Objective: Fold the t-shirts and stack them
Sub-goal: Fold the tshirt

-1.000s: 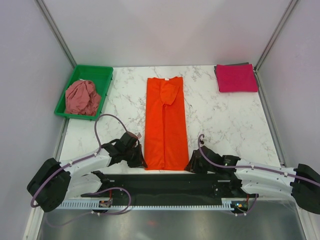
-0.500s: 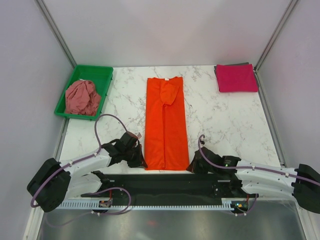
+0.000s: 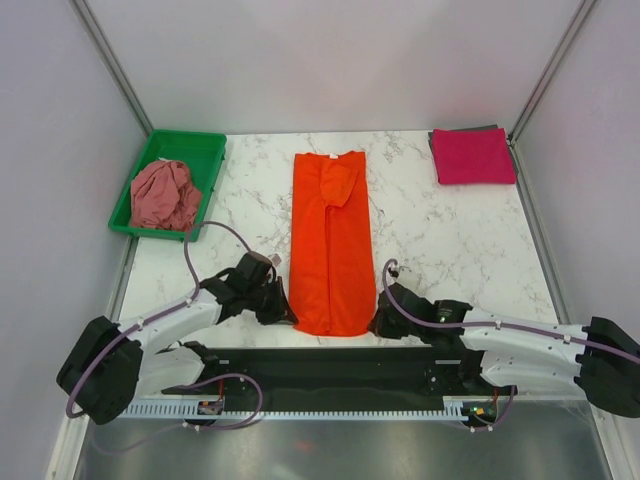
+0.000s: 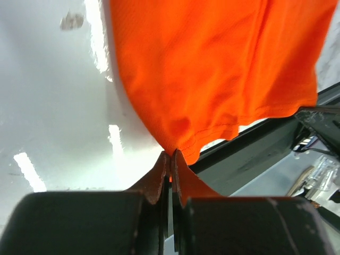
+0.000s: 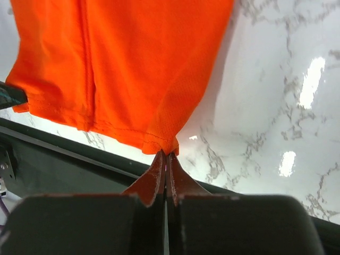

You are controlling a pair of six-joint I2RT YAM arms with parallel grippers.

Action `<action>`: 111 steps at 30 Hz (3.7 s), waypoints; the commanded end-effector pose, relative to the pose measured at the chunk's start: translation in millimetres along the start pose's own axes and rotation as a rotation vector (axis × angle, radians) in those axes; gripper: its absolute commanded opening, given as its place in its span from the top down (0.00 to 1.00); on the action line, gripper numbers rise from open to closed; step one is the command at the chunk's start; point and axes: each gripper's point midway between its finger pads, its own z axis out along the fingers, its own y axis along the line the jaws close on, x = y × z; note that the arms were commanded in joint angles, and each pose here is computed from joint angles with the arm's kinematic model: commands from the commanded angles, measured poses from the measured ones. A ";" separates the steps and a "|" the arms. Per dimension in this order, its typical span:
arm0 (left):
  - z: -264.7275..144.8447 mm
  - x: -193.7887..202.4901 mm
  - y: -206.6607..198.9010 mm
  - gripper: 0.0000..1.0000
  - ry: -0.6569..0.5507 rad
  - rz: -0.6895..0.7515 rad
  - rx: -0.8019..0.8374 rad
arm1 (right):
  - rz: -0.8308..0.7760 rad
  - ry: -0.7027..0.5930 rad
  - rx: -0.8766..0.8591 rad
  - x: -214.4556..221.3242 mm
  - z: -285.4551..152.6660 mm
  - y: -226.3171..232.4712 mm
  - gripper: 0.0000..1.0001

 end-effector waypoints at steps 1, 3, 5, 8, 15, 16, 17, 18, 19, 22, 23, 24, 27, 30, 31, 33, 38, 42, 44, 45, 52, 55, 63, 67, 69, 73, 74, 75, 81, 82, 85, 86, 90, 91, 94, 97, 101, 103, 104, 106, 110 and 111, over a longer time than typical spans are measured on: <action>-7.2 -26.3 -28.3 0.98 -0.028 0.009 0.074 | -0.103 -0.096 0.029 -30.9 -0.4 15.4 1.00; -5.5 -41.2 -28.4 0.98 -0.041 -0.016 0.061 | -0.112 -0.121 0.039 -46.7 1.0 22.8 1.00; -4.3 -48.3 -29.7 0.98 -0.032 0.003 0.066 | -0.151 -0.130 0.073 -55.8 6.8 22.1 1.00; -2.6 -67.5 -33.1 0.98 -0.050 -0.002 0.061 | -0.176 -0.149 0.098 -77.9 12.0 26.0 1.00; 0.0 -133.5 -44.5 0.98 -0.131 0.026 0.048 | -0.231 -0.196 0.148 -139.6 27.0 32.2 1.00; 9.2 -138.5 -37.9 0.98 -0.122 0.024 0.016 | -0.241 -0.187 0.165 -141.7 36.8 28.2 1.00; 13.3 -147.2 -35.5 0.98 -0.135 0.034 -0.007 | -0.248 -0.194 0.169 -146.9 42.2 27.3 1.00; 12.9 -165.9 -40.1 0.98 -0.173 0.070 -0.017 | -0.267 -0.203 0.175 -156.5 54.0 26.7 1.00; 17.9 -172.1 -39.0 0.98 -0.171 0.081 -0.028 | -0.275 -0.202 0.185 -161.2 59.6 25.3 1.00; 29.1 -197.8 -39.9 0.98 -0.179 0.090 -0.038 | -0.288 -0.221 0.229 -186.8 71.5 21.9 1.00; 32.7 -203.6 -35.7 0.98 -0.181 0.081 -0.052 | -0.288 -0.226 0.231 -192.4 72.9 22.5 1.00; 29.6 -216.4 -37.6 0.98 -0.210 0.079 -0.054 | -0.285 -0.245 0.226 -206.5 71.7 25.7 1.00; 27.5 -238.3 -33.2 0.98 -0.244 0.058 -0.064 | -0.289 -0.255 0.230 -226.9 75.7 26.1 1.00; 31.1 -253.3 -36.1 0.98 -0.241 0.044 -0.038 | -0.291 -0.259 0.244 -244.7 83.8 22.6 1.00; 31.0 -258.3 -38.1 0.98 -0.245 0.044 -0.029 | -0.298 -0.256 0.252 -249.3 86.8 20.0 1.00; 31.4 -271.7 -41.6 0.98 -0.257 0.038 -0.013 | -0.286 -0.259 0.252 -264.1 91.6 17.0 1.00; 19.9 -302.3 -52.4 0.98 -0.304 0.018 0.032 | -0.280 -0.283 0.232 -297.2 92.8 22.8 1.00; 19.8 -320.2 -53.2 0.98 -0.311 0.002 0.059 | -0.280 -0.270 0.239 -308.2 103.4 19.6 1.00; 22.7 -330.5 -47.1 0.98 -0.319 -0.010 0.051 | -0.276 -0.273 0.235 -315.9 105.7 20.1 1.00; 23.4 -333.2 -44.6 0.98 -0.320 -0.012 0.047 | -0.271 -0.266 0.239 -318.1 110.0 16.3 1.00; 29.8 -354.7 -31.9 0.98 -0.316 -0.041 0.063 | -0.266 -0.236 0.255 -331.9 129.2 8.4 1.00; 31.0 -366.5 -34.1 0.98 -0.319 -0.036 0.089 | -0.259 -0.240 0.266 -339.1 134.2 4.1 1.00; 28.6 -378.4 -47.5 0.98 -0.314 -0.022 0.151 | -0.250 -0.265 0.255 -352.0 129.8 8.3 1.00; 8.3 -385.2 -60.9 0.98 -0.359 -0.033 0.162 | -0.247 -0.291 0.243 -361.5 117.6 16.8 1.00; 5.9 -393.0 -64.0 0.98 -0.371 -0.019 0.171 | -0.241 -0.303 0.249 -367.9 117.5 14.8 1.00; 12.2 -411.4 -66.3 0.98 -0.372 -0.031 0.206 | -0.218 -0.303 0.245 -378.6 129.4 9.4 1.00; 23.5 -411.5 -58.8 0.98 -0.355 -0.049 0.200 | -0.216 -0.290 0.245 -376.9 136.1 5.9 1.00; 26.3 -412.8 -57.1 0.98 -0.352 -0.055 0.202 | -0.209 -0.290 0.244 -378.5 138.2 5.1 1.00; 50.6 -423.6 -31.0 0.94 -0.333 -0.100 0.183 | -0.199 -0.291 0.246 -388.4 151.0 -1.1 0.95; 50.3 -425.7 -26.8 0.91 -0.332 -0.112 0.186 | -0.204 -0.299 0.241 -394.4 152.1 -0.2 0.87; 40.8 -434.1 -28.9 0.67 -0.349 -0.077 0.208 | -0.207 -0.312 0.221 -408.0 146.9 4.2 0.68; 33.5 -437.1 -30.7 0.63 -0.361 -0.060 0.215 | -0.207 -0.319 0.214 -412.0 141.8 6.1 0.66; -9.7 -441.9 -39.7 0.55 -0.426 0.003 0.223 | -0.240 -0.317 0.163 -412.4 113.8 18.1 0.56; -24.9 -436.9 -42.6 0.53 -0.449 0.016 0.209 | -0.247 -0.307 0.144 -405.5 103.1 21.5 0.54; -37.3 -416.4 -38.3 0.49 -0.452 0.049 0.173 | -0.273 -0.237 0.085 -374.4 90.6 23.7 0.50; -26.5 -384.3 -25.8 0.48 -0.384 0.049 0.162 | -0.297 -0.135 0.028 -334.1 92.9 17.2 0.48; -17.2 -349.6 -4.1 0.48 -0.338 0.039 0.104 | -0.325 -0.063 -0.042 -302.4 90.2 15.7 0.47; -8.9 -335.1 6.5 0.49 -0.306 0.046 0.083 | -0.330 -0.027 -0.099 -286.8 97.3 17.0 0.47; -4.8 -332.0 9.7 0.49 -0.296 0.059 0.078 | -0.326 -0.021 -0.112 -284.0 100.2 16.6 0.47; 2.0 -324.3 9.5 0.50 -0.265 0.069 0.096 | -0.321 0.008 -0.134 -273.5 110.9 12.4 0.47; 15.5 -317.9 7.0 0.51 -0.222 0.107 0.125 | -0.316 0.024 -0.153 -265.7 121.1 6.9 0.47; 18.5 -316.6 7.1 0.51 -0.214 0.109 0.126 | -0.311 0.031 -0.155 -262.7 122.8 5.6 0.47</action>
